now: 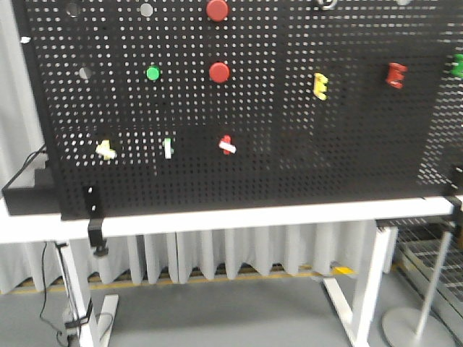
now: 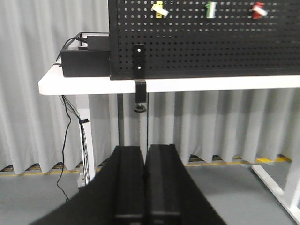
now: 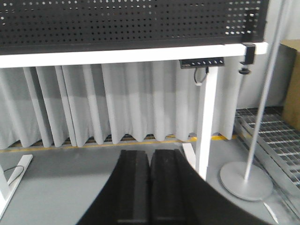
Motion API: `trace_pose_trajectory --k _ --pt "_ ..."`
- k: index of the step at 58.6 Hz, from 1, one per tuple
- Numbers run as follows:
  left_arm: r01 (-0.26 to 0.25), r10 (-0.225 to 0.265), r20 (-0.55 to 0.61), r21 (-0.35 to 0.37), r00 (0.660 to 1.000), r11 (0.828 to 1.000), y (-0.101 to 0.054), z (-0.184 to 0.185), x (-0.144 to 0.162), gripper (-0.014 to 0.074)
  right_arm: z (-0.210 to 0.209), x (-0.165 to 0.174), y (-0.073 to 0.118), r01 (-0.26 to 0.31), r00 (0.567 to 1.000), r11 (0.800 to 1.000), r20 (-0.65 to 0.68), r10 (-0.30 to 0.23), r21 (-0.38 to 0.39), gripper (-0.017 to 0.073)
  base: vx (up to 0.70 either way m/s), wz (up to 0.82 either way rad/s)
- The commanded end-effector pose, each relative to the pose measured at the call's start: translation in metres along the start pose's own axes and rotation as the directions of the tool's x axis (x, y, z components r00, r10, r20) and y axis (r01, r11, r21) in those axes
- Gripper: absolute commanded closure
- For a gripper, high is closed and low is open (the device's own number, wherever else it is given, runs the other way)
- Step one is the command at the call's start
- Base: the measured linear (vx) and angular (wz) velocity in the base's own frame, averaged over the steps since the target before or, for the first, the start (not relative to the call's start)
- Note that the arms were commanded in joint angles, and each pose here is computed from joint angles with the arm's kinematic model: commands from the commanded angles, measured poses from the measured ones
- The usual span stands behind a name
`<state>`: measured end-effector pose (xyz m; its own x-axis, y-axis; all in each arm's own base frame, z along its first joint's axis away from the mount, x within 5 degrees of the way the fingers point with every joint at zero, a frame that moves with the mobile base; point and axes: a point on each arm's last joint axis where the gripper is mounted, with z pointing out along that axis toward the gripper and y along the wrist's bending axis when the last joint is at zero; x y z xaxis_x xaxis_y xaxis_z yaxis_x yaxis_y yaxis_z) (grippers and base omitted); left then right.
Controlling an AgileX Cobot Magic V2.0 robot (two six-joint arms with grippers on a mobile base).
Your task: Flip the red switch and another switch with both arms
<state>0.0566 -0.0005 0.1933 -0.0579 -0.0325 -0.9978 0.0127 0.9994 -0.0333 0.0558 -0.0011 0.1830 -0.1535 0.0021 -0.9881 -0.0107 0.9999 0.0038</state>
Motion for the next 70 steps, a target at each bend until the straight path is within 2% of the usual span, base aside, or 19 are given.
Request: trace_pose_trajectory --k 1,38,70 --pt "0.017 -0.017 0.062 0.009 0.998 1.0 -0.0005 0.0002 -0.0005 0.0591 -0.0004 -0.006 0.0012 0.023 0.996 1.0 0.082 -0.023 -0.01 0.0566 0.4 0.09" --pt "0.017 -0.017 0.062 0.009 0.998 1.0 -0.0005 0.0002 -0.0005 0.0591 -0.0004 -0.006 0.0012 0.023 0.996 1.0 0.082 -0.023 -0.01 0.0566 0.31 0.07" --pt "0.017 -0.017 0.062 0.009 0.998 1.0 -0.0005 0.0002 -0.0005 0.0591 -0.0004 -0.0061 0.0013 0.023 0.996 1.0 0.084 -0.023 -0.011 0.0566 0.17 0.02"
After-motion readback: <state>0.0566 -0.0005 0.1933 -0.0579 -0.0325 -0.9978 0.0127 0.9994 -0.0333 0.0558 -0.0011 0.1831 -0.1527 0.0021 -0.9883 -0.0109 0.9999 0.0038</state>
